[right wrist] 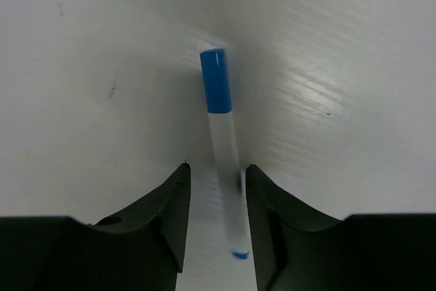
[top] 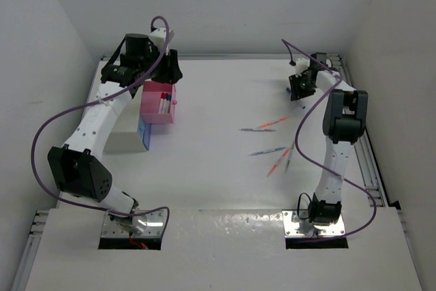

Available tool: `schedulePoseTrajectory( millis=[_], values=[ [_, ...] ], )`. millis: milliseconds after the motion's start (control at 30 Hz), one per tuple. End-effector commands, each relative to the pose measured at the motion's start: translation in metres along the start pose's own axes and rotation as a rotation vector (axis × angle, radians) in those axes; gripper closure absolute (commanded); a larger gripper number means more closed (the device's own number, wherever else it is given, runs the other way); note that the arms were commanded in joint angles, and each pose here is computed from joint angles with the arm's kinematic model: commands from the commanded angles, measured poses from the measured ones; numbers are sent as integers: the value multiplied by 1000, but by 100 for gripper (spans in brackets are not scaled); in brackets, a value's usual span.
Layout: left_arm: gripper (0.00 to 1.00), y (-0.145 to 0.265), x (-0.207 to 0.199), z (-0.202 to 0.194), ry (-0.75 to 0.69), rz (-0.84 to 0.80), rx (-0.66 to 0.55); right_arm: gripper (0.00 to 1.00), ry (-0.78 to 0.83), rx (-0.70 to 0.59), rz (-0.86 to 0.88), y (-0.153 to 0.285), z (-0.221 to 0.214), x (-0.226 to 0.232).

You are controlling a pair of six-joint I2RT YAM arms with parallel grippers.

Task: Sort the stationery into containers
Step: Place the pen in the storage box, then pick up the pen from the center of the board.

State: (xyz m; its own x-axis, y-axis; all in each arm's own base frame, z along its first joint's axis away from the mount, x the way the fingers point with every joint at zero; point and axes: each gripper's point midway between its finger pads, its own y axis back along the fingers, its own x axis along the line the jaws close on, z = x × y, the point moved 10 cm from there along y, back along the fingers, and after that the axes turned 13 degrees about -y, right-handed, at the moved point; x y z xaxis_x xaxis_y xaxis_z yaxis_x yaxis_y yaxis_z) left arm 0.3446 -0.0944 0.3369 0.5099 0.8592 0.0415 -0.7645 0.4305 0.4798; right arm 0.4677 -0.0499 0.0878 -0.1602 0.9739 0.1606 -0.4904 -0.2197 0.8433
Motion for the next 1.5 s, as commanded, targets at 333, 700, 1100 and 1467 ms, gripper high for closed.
schedulePoseTrajectory(
  millis=[333, 700, 1100, 1467],
  values=[
    [44, 12, 2, 4, -8, 21, -25, 99, 112, 141, -39, -19, -11, -7],
    [44, 41, 16, 9, 149, -109, -272, 100, 75, -146, 156, 82, 50, 48],
    [44, 49, -9, -9, 307, -283, -415, 100, -28, -246, 828, 181, 43, 247],
    [44, 38, -46, -23, 418, -445, -452, 100, 92, -136, 1056, 207, 14, 347]
  ],
)
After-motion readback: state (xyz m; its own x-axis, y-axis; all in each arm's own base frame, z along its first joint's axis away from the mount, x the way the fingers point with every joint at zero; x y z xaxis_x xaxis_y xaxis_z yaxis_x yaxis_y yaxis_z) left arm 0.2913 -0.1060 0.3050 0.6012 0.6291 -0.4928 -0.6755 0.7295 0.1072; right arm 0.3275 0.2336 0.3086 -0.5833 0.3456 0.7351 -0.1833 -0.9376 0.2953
